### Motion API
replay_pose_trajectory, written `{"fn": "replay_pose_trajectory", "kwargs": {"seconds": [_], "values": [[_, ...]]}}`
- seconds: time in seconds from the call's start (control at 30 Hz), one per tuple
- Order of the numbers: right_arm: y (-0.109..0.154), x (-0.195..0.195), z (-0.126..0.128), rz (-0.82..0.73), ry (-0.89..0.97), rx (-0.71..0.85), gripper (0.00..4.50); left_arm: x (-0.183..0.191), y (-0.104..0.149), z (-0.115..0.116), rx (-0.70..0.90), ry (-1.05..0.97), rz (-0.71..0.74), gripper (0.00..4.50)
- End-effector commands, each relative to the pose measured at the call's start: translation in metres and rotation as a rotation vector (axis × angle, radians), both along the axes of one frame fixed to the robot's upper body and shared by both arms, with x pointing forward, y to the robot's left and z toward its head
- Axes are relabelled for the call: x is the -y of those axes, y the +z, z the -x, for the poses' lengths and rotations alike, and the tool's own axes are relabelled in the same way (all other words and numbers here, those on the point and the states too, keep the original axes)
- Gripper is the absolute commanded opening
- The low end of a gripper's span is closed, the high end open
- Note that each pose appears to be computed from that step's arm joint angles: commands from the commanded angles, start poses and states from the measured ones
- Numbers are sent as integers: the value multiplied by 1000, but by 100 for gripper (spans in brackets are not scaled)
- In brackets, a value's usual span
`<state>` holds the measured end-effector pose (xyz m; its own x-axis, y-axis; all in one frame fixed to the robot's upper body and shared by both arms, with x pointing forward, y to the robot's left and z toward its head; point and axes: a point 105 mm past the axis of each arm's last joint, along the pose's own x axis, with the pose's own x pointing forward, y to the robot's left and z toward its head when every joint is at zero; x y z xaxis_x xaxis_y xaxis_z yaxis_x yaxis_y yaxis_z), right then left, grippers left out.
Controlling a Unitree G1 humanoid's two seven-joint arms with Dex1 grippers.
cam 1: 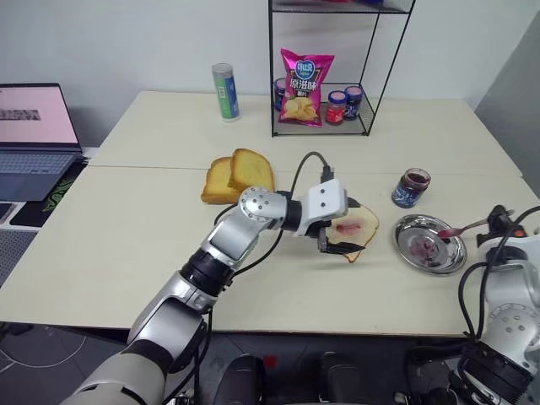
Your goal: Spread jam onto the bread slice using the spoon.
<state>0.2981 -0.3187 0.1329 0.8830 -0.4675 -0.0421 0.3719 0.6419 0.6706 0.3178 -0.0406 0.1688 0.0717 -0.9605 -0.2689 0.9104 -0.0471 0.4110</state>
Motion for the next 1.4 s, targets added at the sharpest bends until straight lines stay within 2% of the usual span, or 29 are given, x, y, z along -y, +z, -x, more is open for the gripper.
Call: {"fn": "replay_pose_trajectory", "kwargs": {"seconds": [0.03, 0.17, 0.33, 0.37, 0.67, 0.83, 0.97, 1.0, 1.07, 1.13, 1.17, 1.23, 1.3, 1.4], "values": [[-2, 6, 0, -29, -16, 48, 4, 3, 9, 0, 39, -18, 24, 450], [-20, 4, -2, -40, -1, 21, 4, 3, 2, 1, 34, -19, 5, 450], [-32, 5, -1, -27, 14, -2, 105, -5, -1, 0, 19, 7, -4, 450], [-32, 6, 0, -22, 15, -3, 141, -6, -1, 0, 17, 9, -3, 450], [-20, 12, 1, 98, 36, -26, 346, -9, 2, -3, 13, 39, 10, 450], [-5, 8, 4, 318, 77, -99, 447, -19, 1, -6, 13, 67, 0, 450], [3, 25, 18, 557, -8, -248, 447, -36, 2, -12, 17, 121, -4, 450], [19, 25, 21, 672, -5, -254, 447, -51, 4, -16, -4, 163, 6, 450], [45, 4, 17, 825, 100, -200, 447, -80, 7, -21, -55, 240, 24, 450], [53, -19, 13, 891, 234, -166, 447, -99, 6, -19, -92, 281, 24, 450], [53, -25, 13, 898, 273, -161, 447, -102, 5, -17, -100, 288, 23, 450], [50, -63, 14, 939, 554, -136, 447, -124, 5, -14, -143, 338, 30, 450], [40, -94, 25, 938, 812, -143, 447, -142, 3, -9, -179, 376, 26, 450], [29, -118, 49, 871, 1081, -177, 447, -163, -6, -1, -211, 407, -24, 450]]}}
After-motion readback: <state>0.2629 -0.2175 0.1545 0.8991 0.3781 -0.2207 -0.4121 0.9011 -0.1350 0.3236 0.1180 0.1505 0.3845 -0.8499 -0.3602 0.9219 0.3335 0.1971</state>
